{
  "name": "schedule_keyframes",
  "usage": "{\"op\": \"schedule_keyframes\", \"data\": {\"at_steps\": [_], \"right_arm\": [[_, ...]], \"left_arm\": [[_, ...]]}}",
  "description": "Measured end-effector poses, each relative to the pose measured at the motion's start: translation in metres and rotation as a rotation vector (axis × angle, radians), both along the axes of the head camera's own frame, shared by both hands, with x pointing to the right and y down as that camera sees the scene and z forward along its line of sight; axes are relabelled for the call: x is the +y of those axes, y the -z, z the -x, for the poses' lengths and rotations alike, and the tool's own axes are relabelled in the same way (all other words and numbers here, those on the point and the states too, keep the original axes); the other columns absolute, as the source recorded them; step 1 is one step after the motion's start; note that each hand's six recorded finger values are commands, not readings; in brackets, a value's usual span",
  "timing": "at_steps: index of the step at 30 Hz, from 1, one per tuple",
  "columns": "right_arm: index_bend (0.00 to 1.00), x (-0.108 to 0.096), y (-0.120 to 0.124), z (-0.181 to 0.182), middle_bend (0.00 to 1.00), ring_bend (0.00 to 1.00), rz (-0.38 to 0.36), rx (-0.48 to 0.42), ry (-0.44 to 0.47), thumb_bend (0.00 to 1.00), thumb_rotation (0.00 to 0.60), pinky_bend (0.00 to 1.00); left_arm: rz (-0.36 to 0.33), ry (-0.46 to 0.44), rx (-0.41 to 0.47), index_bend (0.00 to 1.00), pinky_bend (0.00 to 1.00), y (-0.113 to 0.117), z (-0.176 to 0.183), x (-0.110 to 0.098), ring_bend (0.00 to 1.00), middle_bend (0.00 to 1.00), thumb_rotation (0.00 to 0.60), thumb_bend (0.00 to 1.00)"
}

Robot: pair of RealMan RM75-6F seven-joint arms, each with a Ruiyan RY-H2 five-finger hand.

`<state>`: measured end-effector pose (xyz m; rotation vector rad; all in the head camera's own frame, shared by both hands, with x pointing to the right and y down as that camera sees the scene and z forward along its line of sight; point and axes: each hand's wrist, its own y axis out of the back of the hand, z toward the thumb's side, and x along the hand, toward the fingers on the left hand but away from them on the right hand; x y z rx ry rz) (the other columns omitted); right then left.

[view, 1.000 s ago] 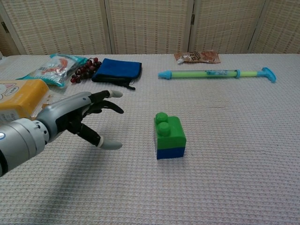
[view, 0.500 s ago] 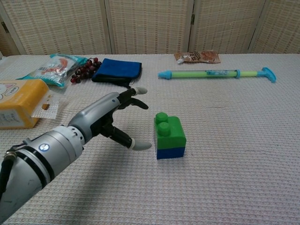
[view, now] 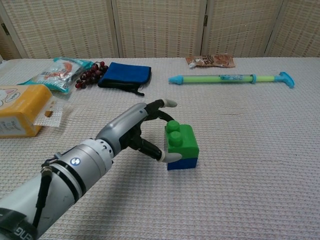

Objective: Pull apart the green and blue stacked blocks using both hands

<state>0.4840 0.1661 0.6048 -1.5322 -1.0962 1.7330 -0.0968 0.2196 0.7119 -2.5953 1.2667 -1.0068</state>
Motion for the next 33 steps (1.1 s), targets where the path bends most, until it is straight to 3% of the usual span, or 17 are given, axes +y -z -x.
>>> {"op": "schedule_keyframes", "data": {"at_steps": [12, 27, 30, 33], "right_arm": [[0.0, -0.001, 0.0, -0.002, 0.0, 0.0, 0.009, -0.01, -0.002, 0.4, 0.6, 0.0], [0.0, -0.001, -0.002, 0.0, 0.0, 0.0, 0.018, -0.025, 0.004, 0.4, 0.6, 0.0], [0.0, -0.001, -0.003, 0.001, 0.0, 0.0, 0.021, -0.025, 0.005, 0.4, 0.6, 0.0], [0.0, -0.002, -0.004, 0.0, 0.0, 0.0, 0.021, -0.024, 0.004, 0.4, 0.6, 0.0]], "left_arm": [[-0.031, 0.027, -0.005, 0.18, 0.0, -0.021, -0.002, -0.011, 0.09, 0.39, 0.6, 0.21], [-0.051, 0.025, -0.048, 0.25, 0.0, -0.029, 0.002, -0.011, 0.13, 0.51, 0.6, 0.23], [-0.063, 0.03, -0.054, 0.28, 0.0, -0.029, 0.003, -0.012, 0.16, 0.55, 0.6, 0.27], [-0.069, 0.043, -0.064, 0.32, 0.0, -0.03, 0.004, -0.012, 0.19, 0.61, 0.6, 0.38]]}}
